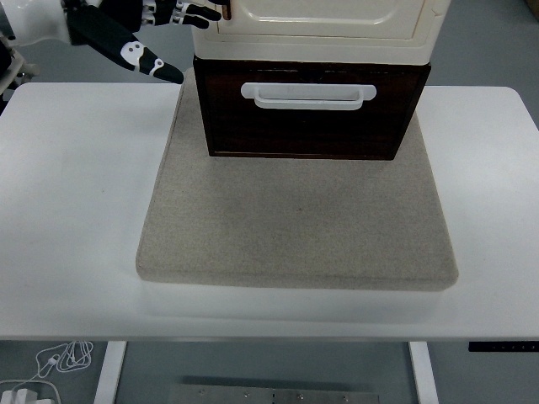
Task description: Open the drawer under the combination cabinet
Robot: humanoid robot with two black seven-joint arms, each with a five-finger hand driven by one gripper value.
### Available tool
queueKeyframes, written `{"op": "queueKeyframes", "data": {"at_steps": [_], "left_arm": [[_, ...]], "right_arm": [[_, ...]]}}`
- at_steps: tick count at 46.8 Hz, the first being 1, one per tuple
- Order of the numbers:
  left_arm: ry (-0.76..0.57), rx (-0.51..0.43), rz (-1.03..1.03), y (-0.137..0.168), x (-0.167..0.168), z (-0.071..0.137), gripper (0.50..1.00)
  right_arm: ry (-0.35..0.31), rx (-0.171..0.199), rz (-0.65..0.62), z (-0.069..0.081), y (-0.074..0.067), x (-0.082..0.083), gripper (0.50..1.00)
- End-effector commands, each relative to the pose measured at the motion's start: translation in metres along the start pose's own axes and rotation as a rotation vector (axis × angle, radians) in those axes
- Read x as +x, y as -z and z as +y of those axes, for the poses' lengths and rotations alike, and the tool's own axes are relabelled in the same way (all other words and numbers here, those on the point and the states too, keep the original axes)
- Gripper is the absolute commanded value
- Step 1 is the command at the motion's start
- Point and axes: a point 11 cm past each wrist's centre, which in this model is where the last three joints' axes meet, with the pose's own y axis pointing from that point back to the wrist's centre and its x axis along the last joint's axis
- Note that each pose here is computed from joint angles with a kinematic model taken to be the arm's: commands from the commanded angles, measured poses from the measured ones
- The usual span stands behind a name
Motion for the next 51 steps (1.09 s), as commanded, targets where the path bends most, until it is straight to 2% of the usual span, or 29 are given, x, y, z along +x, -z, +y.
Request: {"op": "queueKeyframes", "data": {"at_steps": [1,9,16,30,51], "left_arm": [[0.010,-0.005,-0.054,-0.010,-0.002,-0.011,1.000],[0.049,-0.041,-0.080,-0.027,-0.011,-0.033,1.000],[0.115,0.047,-0.124,-0.028,-0.026,-0.053,1.000],[0.193,0.124,-0.239,-0.043,-0.042,-0.074,1.000],[0.282,0.262,-0.355,-0.023,-0.069,-0.099,1.000]], "right_arm": [[0.000,0.000,0.000,0.000,0.000,0.000,0.928],[0.000,0.000,0.000,0.000,0.000,0.000,0.928],[0.000,0.000,0.000,0.000,0.000,0.000,0.928],[0.000,0.000,0.000,0.000,0.000,0.000,0.928],[0.000,0.000,0.000,0.000,0.000,0.000,0.928]]}}
